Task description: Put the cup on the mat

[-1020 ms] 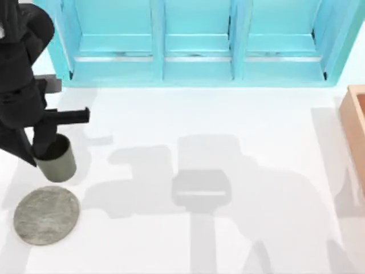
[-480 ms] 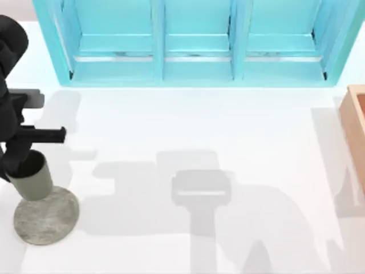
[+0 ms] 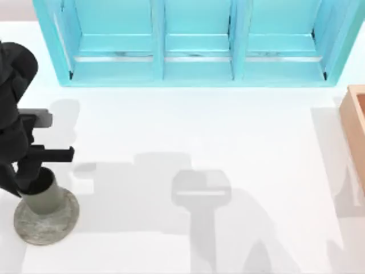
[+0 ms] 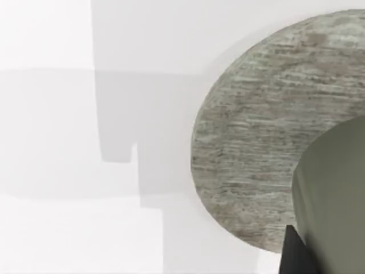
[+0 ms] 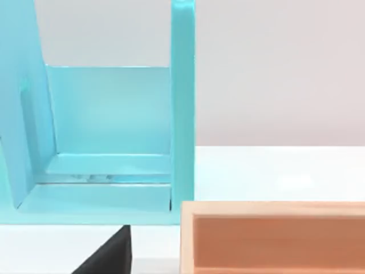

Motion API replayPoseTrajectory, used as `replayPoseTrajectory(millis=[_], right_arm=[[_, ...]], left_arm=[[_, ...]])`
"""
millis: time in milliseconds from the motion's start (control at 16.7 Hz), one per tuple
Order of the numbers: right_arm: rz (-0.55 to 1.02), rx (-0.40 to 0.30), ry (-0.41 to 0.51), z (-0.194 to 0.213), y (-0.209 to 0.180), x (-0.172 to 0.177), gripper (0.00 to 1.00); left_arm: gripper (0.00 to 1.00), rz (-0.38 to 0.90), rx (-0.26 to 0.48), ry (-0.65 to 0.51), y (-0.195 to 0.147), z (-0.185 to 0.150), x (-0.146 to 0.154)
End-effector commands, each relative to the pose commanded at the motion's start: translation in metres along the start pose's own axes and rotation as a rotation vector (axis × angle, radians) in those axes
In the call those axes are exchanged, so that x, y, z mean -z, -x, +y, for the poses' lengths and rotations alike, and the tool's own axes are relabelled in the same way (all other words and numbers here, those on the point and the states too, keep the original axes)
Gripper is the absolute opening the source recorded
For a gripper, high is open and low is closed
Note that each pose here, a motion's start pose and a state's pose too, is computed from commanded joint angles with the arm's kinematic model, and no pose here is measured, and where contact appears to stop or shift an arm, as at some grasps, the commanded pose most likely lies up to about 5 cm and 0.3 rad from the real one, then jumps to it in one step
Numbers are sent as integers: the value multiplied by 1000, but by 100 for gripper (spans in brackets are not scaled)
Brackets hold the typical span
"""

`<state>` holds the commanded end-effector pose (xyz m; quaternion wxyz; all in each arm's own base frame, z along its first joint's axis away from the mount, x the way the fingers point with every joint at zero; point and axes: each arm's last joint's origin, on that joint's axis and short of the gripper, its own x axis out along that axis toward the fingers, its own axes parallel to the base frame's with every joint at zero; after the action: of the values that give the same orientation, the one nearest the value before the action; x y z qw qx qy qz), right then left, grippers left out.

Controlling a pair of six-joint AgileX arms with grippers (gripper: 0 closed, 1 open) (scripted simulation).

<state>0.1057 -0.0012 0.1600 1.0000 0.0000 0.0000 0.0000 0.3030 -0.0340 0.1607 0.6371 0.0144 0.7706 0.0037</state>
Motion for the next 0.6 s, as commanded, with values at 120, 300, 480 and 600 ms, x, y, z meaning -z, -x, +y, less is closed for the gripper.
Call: replayPoseTrajectory(millis=[120,300,480,600], right_arm=[[0,0,0,0,0,0,100],[0,0,0,0,0,0,100],[0,0,0,0,0,0,100],[0,0,0,0,0,0,100]], left_arm=[[0,2,0,1,-14,-1,1],[0,9,-1,1,-20,-3,1],[8,9,-1,1,-20,-3,1],[23,9,-1,1,-20,-3,1]])
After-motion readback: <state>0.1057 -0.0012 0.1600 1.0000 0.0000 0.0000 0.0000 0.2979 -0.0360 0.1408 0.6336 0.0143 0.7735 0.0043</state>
